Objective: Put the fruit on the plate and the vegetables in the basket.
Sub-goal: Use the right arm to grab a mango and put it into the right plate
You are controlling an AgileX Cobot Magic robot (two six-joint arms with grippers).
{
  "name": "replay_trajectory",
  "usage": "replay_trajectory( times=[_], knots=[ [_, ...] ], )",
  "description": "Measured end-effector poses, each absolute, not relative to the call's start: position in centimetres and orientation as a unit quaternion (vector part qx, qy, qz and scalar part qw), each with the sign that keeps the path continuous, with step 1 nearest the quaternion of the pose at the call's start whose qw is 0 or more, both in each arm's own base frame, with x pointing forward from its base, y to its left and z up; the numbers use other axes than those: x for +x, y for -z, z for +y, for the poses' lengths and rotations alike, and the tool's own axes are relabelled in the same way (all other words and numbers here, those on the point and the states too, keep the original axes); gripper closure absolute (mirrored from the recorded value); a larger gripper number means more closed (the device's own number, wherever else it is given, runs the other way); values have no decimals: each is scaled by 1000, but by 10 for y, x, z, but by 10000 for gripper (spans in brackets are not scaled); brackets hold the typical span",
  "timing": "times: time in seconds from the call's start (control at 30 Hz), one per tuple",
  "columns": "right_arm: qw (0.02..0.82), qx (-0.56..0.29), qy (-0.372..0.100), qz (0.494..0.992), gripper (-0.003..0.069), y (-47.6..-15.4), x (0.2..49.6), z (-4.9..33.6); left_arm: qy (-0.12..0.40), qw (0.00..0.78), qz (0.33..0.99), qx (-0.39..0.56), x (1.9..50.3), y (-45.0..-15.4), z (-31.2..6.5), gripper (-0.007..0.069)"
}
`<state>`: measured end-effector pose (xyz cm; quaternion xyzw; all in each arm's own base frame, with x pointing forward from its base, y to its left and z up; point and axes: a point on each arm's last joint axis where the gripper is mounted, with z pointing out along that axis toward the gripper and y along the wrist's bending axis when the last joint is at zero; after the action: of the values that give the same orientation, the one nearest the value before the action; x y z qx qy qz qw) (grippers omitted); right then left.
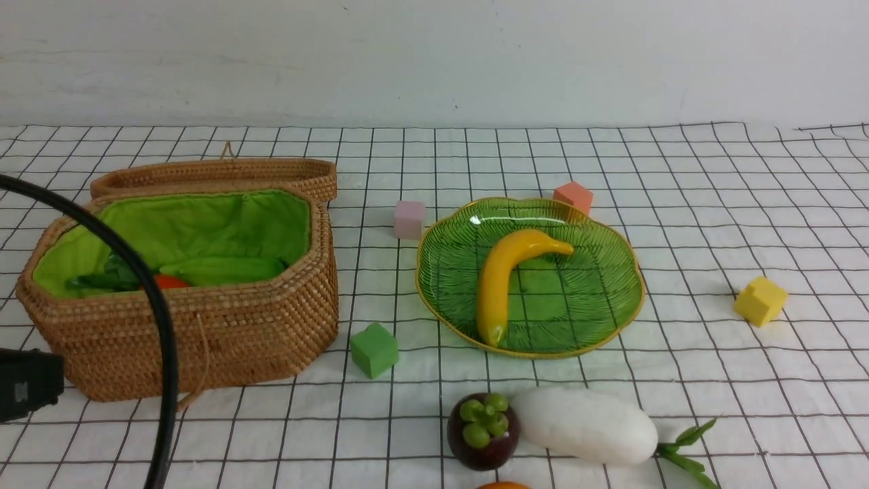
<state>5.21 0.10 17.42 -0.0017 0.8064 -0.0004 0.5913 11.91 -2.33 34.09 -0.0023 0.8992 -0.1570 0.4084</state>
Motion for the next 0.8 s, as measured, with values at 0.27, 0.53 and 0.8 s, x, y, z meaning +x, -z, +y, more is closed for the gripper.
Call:
replay_trajectory(
  times=[0.27,0.53,0.8],
  knots=[
    [591,-2,0,806,416,-174,52,1,155,414,897,-5,120,-339,-23,638],
    [591,-2,0,806,416,-174,52,1,139,437,889,-7,123,-341,-20,638],
    [591,-2,0,806,416,-174,52,1,55,607,793,-17,79,-306,-6,638]
  ],
)
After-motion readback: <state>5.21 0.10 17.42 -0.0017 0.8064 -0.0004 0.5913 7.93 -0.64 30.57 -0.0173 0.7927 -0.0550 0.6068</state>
